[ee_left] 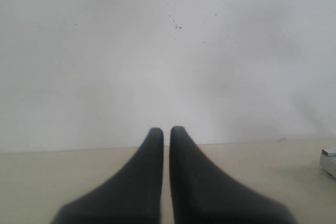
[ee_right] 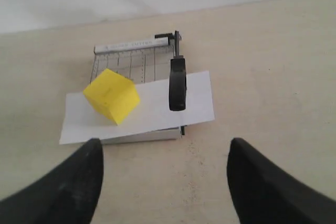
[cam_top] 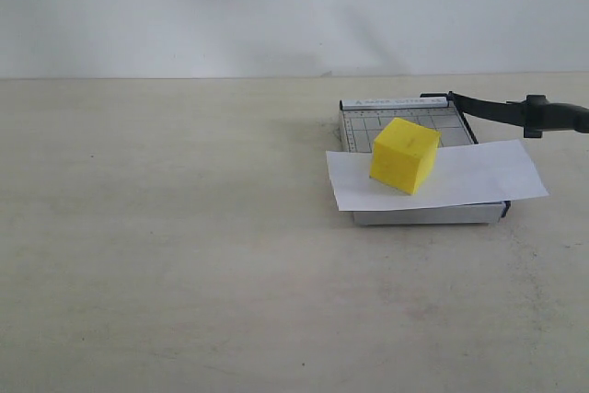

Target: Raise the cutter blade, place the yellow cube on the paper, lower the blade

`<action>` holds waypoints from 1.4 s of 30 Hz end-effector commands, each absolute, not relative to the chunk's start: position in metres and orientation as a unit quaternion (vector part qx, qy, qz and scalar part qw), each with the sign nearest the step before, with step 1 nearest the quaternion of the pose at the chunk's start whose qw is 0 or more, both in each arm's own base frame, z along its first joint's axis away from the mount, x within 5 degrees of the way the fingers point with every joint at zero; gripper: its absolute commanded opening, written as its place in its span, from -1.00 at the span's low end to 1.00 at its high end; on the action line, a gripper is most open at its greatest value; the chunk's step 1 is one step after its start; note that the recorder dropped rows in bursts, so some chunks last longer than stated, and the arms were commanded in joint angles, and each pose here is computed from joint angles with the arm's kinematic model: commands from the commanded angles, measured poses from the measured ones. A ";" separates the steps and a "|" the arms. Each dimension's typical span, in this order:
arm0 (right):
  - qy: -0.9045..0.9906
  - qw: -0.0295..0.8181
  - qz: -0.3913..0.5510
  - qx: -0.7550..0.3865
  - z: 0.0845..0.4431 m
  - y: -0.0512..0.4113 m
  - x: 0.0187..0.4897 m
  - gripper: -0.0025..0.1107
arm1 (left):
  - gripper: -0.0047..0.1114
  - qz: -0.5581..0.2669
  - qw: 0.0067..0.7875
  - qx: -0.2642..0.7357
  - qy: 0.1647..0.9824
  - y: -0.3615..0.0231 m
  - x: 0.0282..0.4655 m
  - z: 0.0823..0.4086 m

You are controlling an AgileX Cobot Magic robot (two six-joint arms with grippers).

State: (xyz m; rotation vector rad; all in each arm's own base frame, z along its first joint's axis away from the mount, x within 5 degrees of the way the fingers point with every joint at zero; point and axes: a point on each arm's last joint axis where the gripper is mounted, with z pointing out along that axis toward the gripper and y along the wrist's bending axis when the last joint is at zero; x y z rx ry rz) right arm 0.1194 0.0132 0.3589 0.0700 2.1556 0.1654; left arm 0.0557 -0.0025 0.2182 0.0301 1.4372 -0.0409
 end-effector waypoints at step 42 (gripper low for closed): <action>0.989 0.099 -0.025 -0.104 0.294 0.032 0.334 -0.04 | -0.84 -0.020 0.755 0.011 0.655 -0.002 0.056 0.218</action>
